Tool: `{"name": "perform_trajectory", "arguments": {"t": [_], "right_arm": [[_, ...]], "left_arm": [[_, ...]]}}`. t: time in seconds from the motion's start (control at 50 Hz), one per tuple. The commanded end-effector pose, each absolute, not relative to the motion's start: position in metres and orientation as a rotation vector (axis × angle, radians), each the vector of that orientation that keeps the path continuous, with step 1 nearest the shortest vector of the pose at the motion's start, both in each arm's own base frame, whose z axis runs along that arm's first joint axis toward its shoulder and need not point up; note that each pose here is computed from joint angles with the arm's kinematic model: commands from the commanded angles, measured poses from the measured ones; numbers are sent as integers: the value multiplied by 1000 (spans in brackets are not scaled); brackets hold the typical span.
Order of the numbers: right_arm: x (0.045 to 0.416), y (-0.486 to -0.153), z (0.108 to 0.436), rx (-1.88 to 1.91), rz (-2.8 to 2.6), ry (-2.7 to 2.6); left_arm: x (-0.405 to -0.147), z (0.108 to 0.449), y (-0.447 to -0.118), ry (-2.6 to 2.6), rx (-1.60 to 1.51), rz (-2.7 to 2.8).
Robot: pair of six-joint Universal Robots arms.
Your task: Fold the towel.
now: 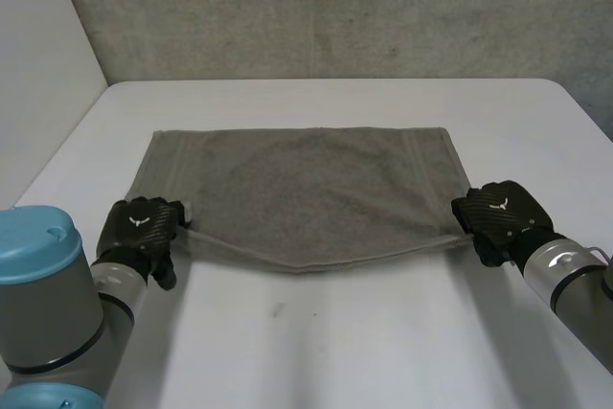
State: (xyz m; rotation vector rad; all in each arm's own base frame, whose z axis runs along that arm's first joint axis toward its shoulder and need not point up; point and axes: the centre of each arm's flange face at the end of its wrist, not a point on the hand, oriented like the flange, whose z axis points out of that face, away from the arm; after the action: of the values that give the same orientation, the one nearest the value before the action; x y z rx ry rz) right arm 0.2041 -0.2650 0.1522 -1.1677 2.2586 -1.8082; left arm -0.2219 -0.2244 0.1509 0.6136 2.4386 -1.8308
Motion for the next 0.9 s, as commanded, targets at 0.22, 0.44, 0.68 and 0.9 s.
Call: {"name": "perform_trajectory", "arguments": {"t": [0.22, 0.44, 0.68, 0.9], "right_arm": [[206, -257, 142, -1184, -1767, 2263], [204, -259, 143, -1178, -1774, 2268], [204, -259, 142, -1188, -1773, 2270], [204, -258, 142, -1186, -1771, 2271]], "left_arm": [[-235, 210, -242, 2303, 626, -2148], [-241, 199, -235, 2360, 753, -2074], [-249, 152, -255, 2395, 935, -1876], [-255, 121, -285, 2373, 878, -1859]]}}
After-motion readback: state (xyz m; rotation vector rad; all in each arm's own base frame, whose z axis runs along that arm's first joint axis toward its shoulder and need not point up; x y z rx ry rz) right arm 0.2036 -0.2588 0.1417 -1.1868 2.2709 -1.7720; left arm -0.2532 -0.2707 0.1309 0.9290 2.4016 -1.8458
